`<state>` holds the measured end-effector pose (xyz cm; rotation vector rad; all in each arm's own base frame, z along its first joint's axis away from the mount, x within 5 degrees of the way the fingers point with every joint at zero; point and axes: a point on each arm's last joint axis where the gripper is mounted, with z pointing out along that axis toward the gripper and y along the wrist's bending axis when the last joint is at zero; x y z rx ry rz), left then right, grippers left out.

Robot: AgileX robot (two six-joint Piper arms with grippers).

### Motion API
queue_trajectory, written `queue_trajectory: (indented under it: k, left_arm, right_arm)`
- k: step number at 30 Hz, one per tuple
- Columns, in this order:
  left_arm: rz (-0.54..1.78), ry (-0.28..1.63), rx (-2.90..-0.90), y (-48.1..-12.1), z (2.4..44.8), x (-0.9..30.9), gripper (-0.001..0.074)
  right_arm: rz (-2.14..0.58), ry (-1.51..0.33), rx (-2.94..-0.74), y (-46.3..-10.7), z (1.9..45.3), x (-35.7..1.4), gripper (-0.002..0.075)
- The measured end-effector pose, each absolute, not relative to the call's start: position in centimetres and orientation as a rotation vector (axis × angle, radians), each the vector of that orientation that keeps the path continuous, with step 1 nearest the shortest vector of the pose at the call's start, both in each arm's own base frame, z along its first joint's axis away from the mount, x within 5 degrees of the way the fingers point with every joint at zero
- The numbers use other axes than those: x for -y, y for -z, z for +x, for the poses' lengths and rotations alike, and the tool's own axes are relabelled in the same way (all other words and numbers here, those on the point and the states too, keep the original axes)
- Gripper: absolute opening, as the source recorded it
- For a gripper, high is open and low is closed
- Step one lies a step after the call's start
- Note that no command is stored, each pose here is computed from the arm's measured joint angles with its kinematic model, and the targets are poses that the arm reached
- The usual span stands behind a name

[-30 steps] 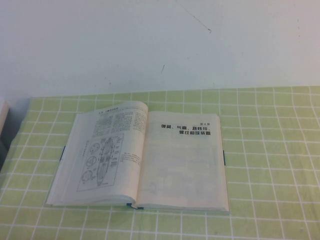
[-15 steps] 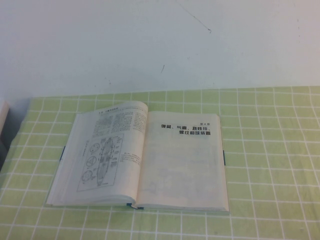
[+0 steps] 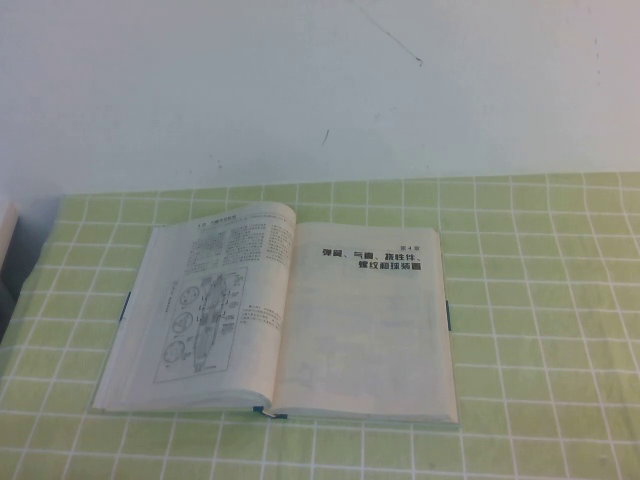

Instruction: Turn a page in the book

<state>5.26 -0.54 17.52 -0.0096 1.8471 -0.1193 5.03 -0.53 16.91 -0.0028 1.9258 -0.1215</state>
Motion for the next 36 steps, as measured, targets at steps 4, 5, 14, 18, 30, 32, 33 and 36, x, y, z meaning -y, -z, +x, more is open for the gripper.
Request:
queue_trajectory:
  k: [4,5,14,18,30,32,33,36]
  left_arm:
    - [-0.010,0.119,-1.847,-17.52,5.26,0.54,-0.0004]
    - [-0.010,0.119,-1.847,-17.52,5.26,0.54,-0.0004]
    - [-0.010,0.119,-1.847,-17.52,5.26,0.54,-0.0004]
    - [-0.010,0.119,-1.847,-17.52,5.26,0.54,-0.0004]
    - [-0.010,0.119,-1.847,-17.52,5.26,0.54,-0.0004]
    - [-0.010,0.119,-1.847,-17.52,5.26,0.54,-0.0004]
    - [-0.010,0.119,-1.847,-17.52,5.26,0.54,-0.0004]
    - [-0.010,0.119,-1.847,-17.52,5.26,0.54,-0.0004]
  right_arm:
    - [-0.003,0.121,-1.926,-16.91,5.03,0.53,-0.0002]
    - [-0.003,0.121,-1.926,-16.91,5.03,0.53,-0.0002]
    - [-0.003,0.121,-1.926,-16.91,5.03,0.53,-0.0002]
    - [-0.003,0.121,-1.926,-16.91,5.03,0.53,-0.0002]
    - [-0.013,0.128,-1.926,-16.91,5.03,0.53,-0.0002]
    - [-0.013,0.128,-1.926,-16.91,5.03,0.53,-0.0002]
    - [-0.013,0.129,-1.926,-16.91,5.03,0.53,-0.0002]
    - [-0.013,0.129,-1.926,-16.91,5.03,0.53,-0.0002]
